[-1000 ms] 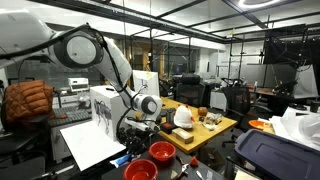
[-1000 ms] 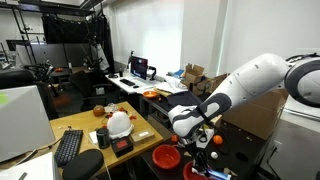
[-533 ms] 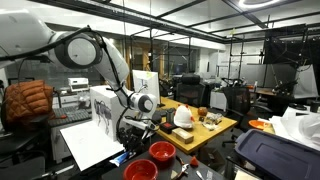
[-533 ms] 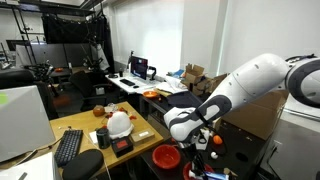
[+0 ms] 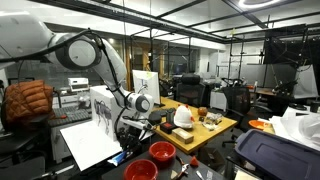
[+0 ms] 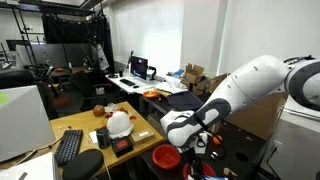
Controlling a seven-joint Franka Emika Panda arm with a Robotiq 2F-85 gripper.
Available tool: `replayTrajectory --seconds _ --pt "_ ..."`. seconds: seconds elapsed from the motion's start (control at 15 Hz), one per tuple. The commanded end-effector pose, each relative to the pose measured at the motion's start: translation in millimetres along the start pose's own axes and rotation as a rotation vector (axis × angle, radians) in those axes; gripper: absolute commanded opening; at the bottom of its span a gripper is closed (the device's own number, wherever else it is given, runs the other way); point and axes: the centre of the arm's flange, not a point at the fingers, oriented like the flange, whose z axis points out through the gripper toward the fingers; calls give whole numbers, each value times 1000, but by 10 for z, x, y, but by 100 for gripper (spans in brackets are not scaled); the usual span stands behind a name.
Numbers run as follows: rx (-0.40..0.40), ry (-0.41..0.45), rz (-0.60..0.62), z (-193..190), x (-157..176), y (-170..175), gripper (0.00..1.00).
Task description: Move the tube to the left
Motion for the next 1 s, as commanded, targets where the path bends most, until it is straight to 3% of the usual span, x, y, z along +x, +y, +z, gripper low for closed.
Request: replayTrajectory --seconds 0.0,0.53,0.93 --pt "12 -66 -20 61 185 -24 4" --pt "72 -164 -26 305 465 -179 4" --pt "86 -162 -13 297 608 -369 4"
